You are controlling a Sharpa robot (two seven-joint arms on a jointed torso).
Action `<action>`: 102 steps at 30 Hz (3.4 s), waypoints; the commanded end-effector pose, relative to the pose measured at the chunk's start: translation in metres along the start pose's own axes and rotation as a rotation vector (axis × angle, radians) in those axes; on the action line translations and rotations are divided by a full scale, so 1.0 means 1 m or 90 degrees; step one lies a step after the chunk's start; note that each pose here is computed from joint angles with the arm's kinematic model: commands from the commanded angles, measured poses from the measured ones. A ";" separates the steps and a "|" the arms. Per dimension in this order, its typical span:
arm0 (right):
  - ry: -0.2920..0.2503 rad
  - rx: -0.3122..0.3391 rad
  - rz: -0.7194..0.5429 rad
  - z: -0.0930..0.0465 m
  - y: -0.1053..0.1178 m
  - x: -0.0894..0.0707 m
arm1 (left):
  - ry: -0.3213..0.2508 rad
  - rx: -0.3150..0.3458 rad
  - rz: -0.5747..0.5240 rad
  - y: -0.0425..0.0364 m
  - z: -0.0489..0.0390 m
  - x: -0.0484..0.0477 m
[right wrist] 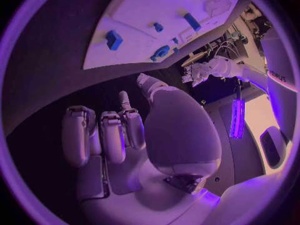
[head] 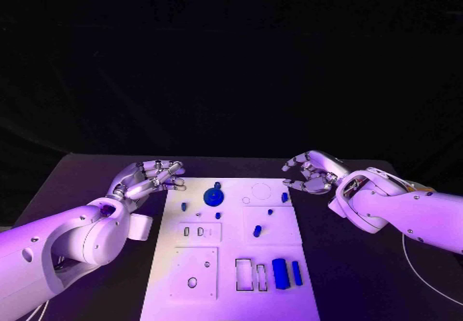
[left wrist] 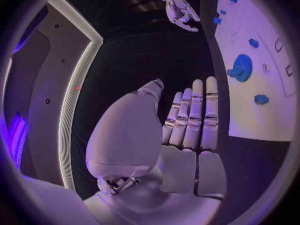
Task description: Assemble the parts on the task board
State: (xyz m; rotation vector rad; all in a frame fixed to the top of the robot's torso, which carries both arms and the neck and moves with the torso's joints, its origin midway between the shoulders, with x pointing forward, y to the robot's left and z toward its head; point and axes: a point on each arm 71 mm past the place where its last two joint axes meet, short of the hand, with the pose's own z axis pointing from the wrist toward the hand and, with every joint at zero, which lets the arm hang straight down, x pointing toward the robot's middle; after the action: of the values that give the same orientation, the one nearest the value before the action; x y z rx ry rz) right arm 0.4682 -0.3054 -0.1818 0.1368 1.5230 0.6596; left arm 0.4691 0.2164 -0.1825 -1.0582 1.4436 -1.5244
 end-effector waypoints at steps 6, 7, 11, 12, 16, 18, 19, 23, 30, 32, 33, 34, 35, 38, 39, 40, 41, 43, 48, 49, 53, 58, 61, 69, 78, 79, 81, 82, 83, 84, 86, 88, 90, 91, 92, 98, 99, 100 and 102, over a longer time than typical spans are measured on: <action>0.070 -0.002 0.009 -0.009 -0.019 0.008 | 0.016 0.004 -0.008 0.0001 0.0008 0.0031; 0.074 -0.001 0.009 -0.010 -0.020 0.010 | 0.016 0.004 -0.008 0.0003 0.0008 0.0028; 0.087 0.004 0.010 -0.012 -0.024 0.016 | 0.015 0.003 -0.007 0.0006 0.0010 0.0019; 0.089 0.005 0.009 -0.013 -0.025 0.017 | 0.015 0.004 -0.007 0.0007 0.0010 0.0018; 0.096 0.011 0.009 -0.013 -0.027 0.022 | 0.015 0.004 -0.007 0.0007 0.0011 0.0019; 0.100 0.014 0.009 -0.013 -0.028 0.025 | 0.015 0.004 -0.008 0.0007 0.0010 0.0019; 0.101 0.015 0.010 -0.013 -0.028 0.027 | 0.015 0.004 -0.008 0.0007 0.0010 0.0018; 0.102 0.017 0.010 -0.012 -0.028 0.031 | 0.015 0.004 -0.007 0.0007 0.0009 0.0013; 0.101 0.023 0.011 -0.009 -0.027 0.037 | 0.015 0.004 -0.007 0.0008 0.0008 0.0011; 0.102 0.024 0.011 -0.008 -0.026 0.039 | 0.015 0.004 -0.007 0.0008 0.0008 0.0010; 0.102 0.025 0.011 -0.008 -0.026 0.040 | 0.015 0.004 -0.007 0.0008 0.0009 0.0010; 0.103 0.025 0.011 -0.008 -0.026 0.040 | 0.015 0.003 -0.007 0.0008 0.0009 0.0009; 0.104 0.024 0.008 -0.008 -0.026 0.042 | 0.015 0.003 -0.007 0.0009 0.0009 0.0009; 0.107 0.024 0.001 -0.007 -0.025 0.045 | 0.015 0.003 -0.007 0.0009 0.0010 0.0009; 0.107 0.025 -0.001 -0.007 -0.025 0.046 | 0.015 0.003 -0.007 0.0010 0.0010 0.0009; 0.107 0.026 -0.002 -0.006 -0.025 0.047 | 0.015 0.003 -0.007 0.0010 0.0010 0.0009; 0.107 0.026 -0.003 -0.006 -0.025 0.047 | 0.015 0.003 -0.007 0.0010 0.0011 0.0008; 0.107 0.028 -0.005 -0.006 -0.025 0.048 | 0.014 0.003 -0.007 0.0011 0.0011 0.0007; 0.105 0.029 -0.008 -0.005 -0.026 0.049 | 0.015 0.002 -0.007 0.0012 0.0012 0.0007; 0.104 0.030 -0.008 -0.005 -0.026 0.049 | 0.015 0.002 -0.007 0.0013 0.0012 0.0007; 0.103 0.030 -0.008 -0.004 -0.026 0.050 | 0.015 0.001 -0.007 0.0013 0.0011 0.0004; 0.100 0.030 -0.009 -0.003 -0.025 0.050 | 0.016 0.001 -0.008 0.0014 0.0010 0.0003; 0.096 0.030 -0.008 -0.003 -0.025 0.050 | 0.016 0.000 -0.008 0.0015 0.0009 0.0001; 0.074 0.028 0.001 -0.003 -0.025 0.048 | 0.017 -0.001 -0.008 0.0016 0.0008 -0.0003; 0.048 0.027 0.004 -0.003 -0.024 0.045 | 0.017 -0.002 -0.008 0.0017 0.0006 -0.0009; 0.045 0.027 0.005 -0.003 -0.023 0.045 | 0.017 -0.003 -0.008 0.0017 0.0005 -0.0009; 0.041 0.027 0.006 -0.003 -0.021 0.045 | 0.016 -0.003 -0.008 0.0017 0.0005 -0.0012; 0.040 0.027 0.007 -0.004 -0.018 0.045 | 0.016 -0.003 -0.007 0.0018 0.0005 -0.0014; 0.039 0.027 0.007 -0.004 -0.016 0.045 | 0.016 -0.003 -0.007 0.0018 0.0005 -0.0016; 0.039 0.027 0.008 -0.005 -0.013 0.046 | 0.015 -0.003 -0.007 0.0019 0.0005 -0.0019; 0.036 0.026 0.010 -0.005 -0.006 0.045 | 0.015 -0.003 -0.007 0.0019 0.0006 -0.0023; 0.034 0.025 0.010 -0.005 0.002 0.045 | 0.014 -0.003 -0.007 0.0021 0.0006 -0.0026; 0.033 0.020 0.010 -0.004 0.018 0.047 | 0.013 -0.004 -0.006 0.0023 0.0009 -0.0031; 0.035 0.017 0.011 -0.003 0.025 0.048 | 0.013 -0.004 -0.006 0.0024 0.0011 -0.0032; 0.037 0.014 0.011 -0.003 0.032 0.050 | 0.013 -0.004 -0.006 0.0026 0.0013 -0.0033; 0.060 -0.023 0.009 0.006 0.083 0.065 | 0.011 -0.005 -0.005 0.0037 0.0031 -0.0035; 0.066 -0.029 0.010 0.009 0.091 0.068 | 0.011 -0.005 -0.005 0.0039 0.0035 -0.0032; 0.070 -0.034 0.011 0.010 0.097 0.071 | 0.011 -0.005 -0.005 0.0041 0.0039 -0.0030; 0.079 -0.044 0.012 0.013 0.108 0.077 | 0.010 -0.005 -0.005 0.0044 0.0046 -0.0027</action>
State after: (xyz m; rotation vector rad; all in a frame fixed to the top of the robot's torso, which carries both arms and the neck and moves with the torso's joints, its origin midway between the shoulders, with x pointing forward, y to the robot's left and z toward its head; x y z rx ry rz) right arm 0.4399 -0.1781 -0.1947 0.0728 1.5983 0.8176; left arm 0.4744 0.2196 -0.1875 -1.0657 1.4551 -1.5165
